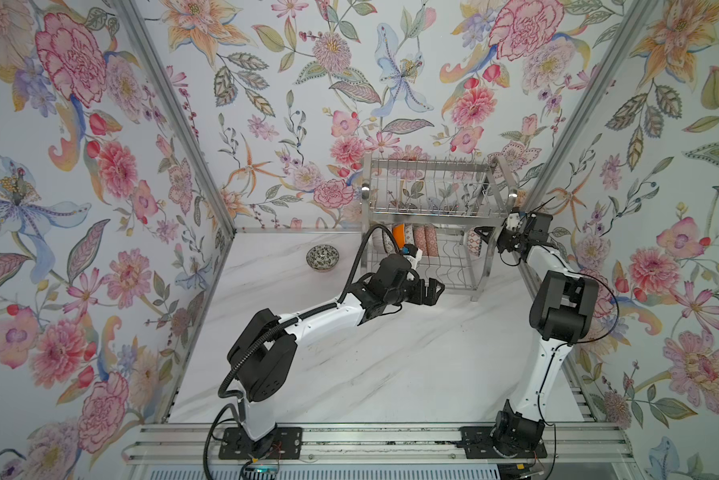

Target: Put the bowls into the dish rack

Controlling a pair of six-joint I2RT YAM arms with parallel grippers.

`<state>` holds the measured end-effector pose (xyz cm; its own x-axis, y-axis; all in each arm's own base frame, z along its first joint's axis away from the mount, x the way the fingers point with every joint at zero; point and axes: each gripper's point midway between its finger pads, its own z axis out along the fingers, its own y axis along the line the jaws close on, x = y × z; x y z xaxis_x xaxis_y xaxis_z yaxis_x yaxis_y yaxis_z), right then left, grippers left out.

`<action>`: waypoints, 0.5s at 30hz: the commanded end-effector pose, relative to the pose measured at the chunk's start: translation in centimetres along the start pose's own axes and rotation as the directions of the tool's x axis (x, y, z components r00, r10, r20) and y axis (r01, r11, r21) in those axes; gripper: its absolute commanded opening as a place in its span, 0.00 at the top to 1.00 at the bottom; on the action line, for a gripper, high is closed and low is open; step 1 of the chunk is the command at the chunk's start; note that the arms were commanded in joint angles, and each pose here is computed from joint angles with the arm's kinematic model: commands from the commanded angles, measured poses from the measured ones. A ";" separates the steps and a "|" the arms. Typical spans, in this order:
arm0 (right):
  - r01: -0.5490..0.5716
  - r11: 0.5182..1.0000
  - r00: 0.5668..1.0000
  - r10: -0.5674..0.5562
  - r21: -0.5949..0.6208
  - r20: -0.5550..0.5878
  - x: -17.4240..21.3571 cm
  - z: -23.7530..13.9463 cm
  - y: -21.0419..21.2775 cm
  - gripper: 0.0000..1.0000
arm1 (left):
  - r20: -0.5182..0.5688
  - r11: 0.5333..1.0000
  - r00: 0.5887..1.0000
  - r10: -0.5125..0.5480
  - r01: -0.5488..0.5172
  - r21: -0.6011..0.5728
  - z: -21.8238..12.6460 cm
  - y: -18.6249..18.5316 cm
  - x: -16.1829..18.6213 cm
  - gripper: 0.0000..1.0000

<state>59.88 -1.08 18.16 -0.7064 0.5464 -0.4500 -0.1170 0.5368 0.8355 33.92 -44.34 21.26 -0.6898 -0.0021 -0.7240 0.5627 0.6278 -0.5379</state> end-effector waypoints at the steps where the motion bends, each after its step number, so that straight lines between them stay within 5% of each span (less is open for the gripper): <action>1: 0.086 0.987 0.996 -0.083 -0.133 0.031 -1.8 -0.2 3.9 1.00 | -0.008 1.000 1.000 0.026 -0.026 -0.004 0.4 -0.2 -0.1 0.01; 15: 0.061 0.964 0.997 -0.071 -0.258 -0.027 -0.7 1.8 4.8 1.00 | -0.006 0.999 1.000 0.031 -0.031 -0.014 0.6 -0.2 -0.4 0.01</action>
<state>60.89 1.39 20.05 -0.7242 0.5219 -0.4508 -0.2436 0.4179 0.8752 34.06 -44.50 21.08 -0.6909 0.0095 -0.7229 0.5638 0.6330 -0.5305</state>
